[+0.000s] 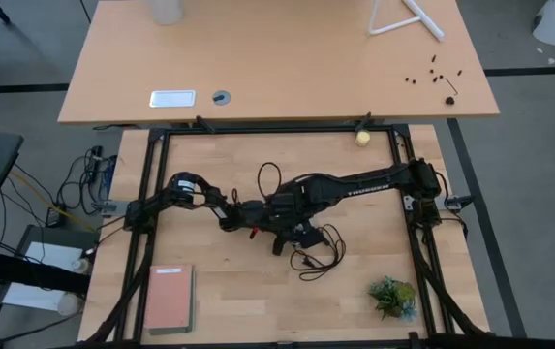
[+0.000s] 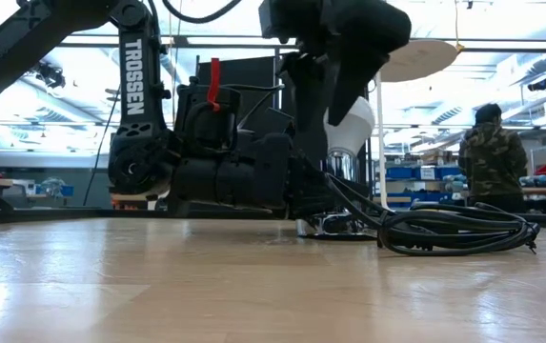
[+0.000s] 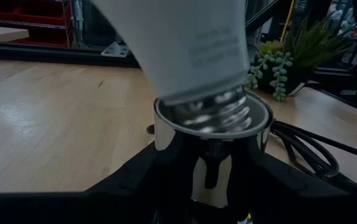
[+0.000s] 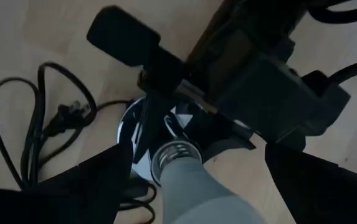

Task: Screw lightbulb
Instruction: Insert the white lightbulb into the silver lamp

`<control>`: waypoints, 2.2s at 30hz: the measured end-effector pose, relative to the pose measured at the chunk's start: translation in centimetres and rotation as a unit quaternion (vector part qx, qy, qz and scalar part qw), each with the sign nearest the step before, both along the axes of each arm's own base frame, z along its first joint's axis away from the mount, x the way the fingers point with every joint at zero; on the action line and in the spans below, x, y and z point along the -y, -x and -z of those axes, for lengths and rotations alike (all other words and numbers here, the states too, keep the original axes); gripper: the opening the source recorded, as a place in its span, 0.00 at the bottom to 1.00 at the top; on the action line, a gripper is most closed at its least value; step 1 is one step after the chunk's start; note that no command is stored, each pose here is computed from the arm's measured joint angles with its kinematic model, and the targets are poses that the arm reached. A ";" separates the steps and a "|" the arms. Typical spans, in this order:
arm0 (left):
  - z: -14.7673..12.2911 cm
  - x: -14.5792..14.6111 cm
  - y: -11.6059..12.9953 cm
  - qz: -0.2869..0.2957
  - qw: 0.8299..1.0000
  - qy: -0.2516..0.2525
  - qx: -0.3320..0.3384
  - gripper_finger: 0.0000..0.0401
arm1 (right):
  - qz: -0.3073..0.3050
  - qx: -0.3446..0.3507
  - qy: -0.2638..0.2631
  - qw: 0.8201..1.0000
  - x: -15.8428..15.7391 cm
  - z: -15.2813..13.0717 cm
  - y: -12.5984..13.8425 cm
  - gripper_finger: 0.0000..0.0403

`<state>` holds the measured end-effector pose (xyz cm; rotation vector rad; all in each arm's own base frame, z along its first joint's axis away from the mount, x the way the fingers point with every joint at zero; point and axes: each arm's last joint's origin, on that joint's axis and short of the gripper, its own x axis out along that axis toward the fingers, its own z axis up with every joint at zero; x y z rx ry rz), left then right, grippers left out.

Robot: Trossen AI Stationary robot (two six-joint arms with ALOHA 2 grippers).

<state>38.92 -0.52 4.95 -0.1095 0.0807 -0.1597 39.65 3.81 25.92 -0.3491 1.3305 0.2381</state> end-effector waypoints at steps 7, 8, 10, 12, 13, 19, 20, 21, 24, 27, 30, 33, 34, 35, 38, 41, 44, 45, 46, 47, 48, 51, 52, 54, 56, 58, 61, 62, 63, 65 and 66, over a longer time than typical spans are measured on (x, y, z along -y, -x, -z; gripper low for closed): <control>0.0 0.0 0.0 0.001 1.000 0.001 0.000 0.47 | -0.010 -0.002 0.009 1.000 -0.9 -0.1 0.2 0.93; 0.0 0.0 0.0 0.001 1.000 0.001 0.000 0.47 | -0.013 -0.004 0.010 1.000 -0.9 -0.1 0.2 0.93; 0.0 0.0 0.0 0.001 1.000 0.001 0.000 0.47 | -0.020 -0.004 0.011 1.000 -0.9 -0.1 0.2 0.93; 0.0 0.0 0.0 0.001 1.000 0.002 0.000 0.47 | -0.031 -0.005 0.013 0.999 -0.7 -0.1 0.2 0.93; 0.0 0.0 0.0 0.001 1.000 0.002 0.000 0.47 | -0.038 -0.006 0.012 0.999 -0.6 0.0 0.2 0.93; 0.0 0.0 0.0 0.004 1.000 0.003 0.000 0.47 | -0.062 -0.009 -0.012 0.998 0.5 -0.1 0.1 0.93; 0.0 0.0 0.0 0.005 1.000 0.003 0.000 0.47 | -0.061 -0.009 -0.023 0.998 0.8 -0.1 0.1 0.93; 0.0 0.0 0.0 0.005 1.000 0.004 -0.001 0.47 | -0.061 -0.009 -0.034 0.998 1.2 -0.1 0.1 0.93; 0.0 0.0 0.0 0.005 1.000 0.004 -0.001 0.47 | -0.073 -0.011 -0.050 0.996 2.0 -0.1 0.1 0.92; 0.0 0.0 0.0 0.006 1.000 0.004 0.000 0.47 | -0.094 -0.011 -0.051 0.994 2.4 -0.1 0.1 0.92; 0.0 0.0 0.0 0.005 1.000 0.003 0.000 0.47 | -0.111 -0.012 -0.054 0.992 2.7 -0.1 0.2 0.92; 0.0 0.0 0.0 0.005 1.000 -0.005 0.001 0.47 | -0.118 -0.012 -0.065 0.991 3.0 0.0 0.2 0.92; 0.0 0.0 0.0 0.006 1.000 -0.010 0.001 0.47 | -0.119 -0.013 -0.066 0.991 3.2 0.1 0.2 0.91; 0.0 0.0 0.0 0.006 1.000 -0.011 0.001 0.47 | -0.120 -0.015 -0.067 0.990 3.3 0.4 0.3 0.90; 0.0 0.0 0.0 0.006 1.000 -0.014 0.000 0.47 | -0.122 -0.020 -0.078 0.989 3.5 1.1 0.4 0.86; 0.1 0.1 0.0 0.006 1.000 -0.018 -0.001 0.47 | -0.125 -0.025 -0.082 0.988 3.6 1.7 0.5 0.82; 0.1 0.1 0.0 0.006 1.000 -0.021 -0.002 0.47 | -0.123 -0.032 -0.092 0.988 3.8 2.0 0.7 0.77; 0.1 0.1 0.0 0.006 1.000 -0.021 -0.003 0.47 | -0.123 -0.032 -0.101 0.987 3.8 2.1 0.7 0.76; 0.1 0.1 0.0 0.006 1.000 -0.021 -0.003 0.47 | -0.121 -0.032 -0.107 0.986 3.9 2.2 0.7 0.74; 0.1 0.1 0.0 0.006 1.000 -0.021 -0.003 0.47 | -0.121 -0.035 -0.110 0.986 3.9 2.3 0.8 0.73; 0.1 0.1 0.0 0.006 1.000 -0.022 -0.004 0.47 | -0.121 -0.038 -0.111 0.986 3.9 2.5 0.9 0.71; 0.1 0.0 0.0 0.006 1.000 -0.023 -0.005 0.47 | -0.121 -0.048 -0.112 0.985 4.0 3.2 1.1 0.66; 0.1 0.0 0.0 0.005 1.000 -0.023 -0.005 0.47 | -0.123 -0.048 -0.112 0.985 4.0 3.3 1.1 0.65; 0.2 0.0 0.0 0.005 1.000 -0.023 -0.006 0.47 | -0.128 -0.047 -0.114 0.984 4.0 3.4 1.2 0.63; 0.2 0.0 0.0 0.005 1.000 -0.023 -0.006 0.47 | -0.129 -0.044 -0.114 0.984 4.0 3.4 1.1 0.62; 0.2 0.0 0.0 0.005 1.000 -0.023 -0.006 0.47 | -0.127 -0.039 -0.113 0.985 4.1 3.3 1.1 0.63; 0.2 0.0 0.0 0.004 1.000 -0.023 -0.006 0.47 | -0.116 -0.035 -0.115 0.986 4.3 3.2 1.0 0.65; 0.2 0.0 0.0 0.004 1.000 -0.023 -0.006 0.47 | -0.111 -0.035 -0.118 0.986 4.4 3.2 1.0 0.65; 0.2 0.0 0.0 0.004 1.000 -0.023 -0.006 0.47 | -0.108 -0.033 -0.123 0.986 4.5 3.2 1.0 0.65; 0.2 0.0 0.0 0.004 1.000 -0.023 -0.006 0.47 | -0.104 -0.029 -0.129 0.986 4.5 3.2 1.0 0.65; 0.2 0.0 0.0 0.004 1.000 -0.023 -0.006 0.47 | -0.104 -0.026 -0.129 0.986 4.5 3.2 0.9 0.64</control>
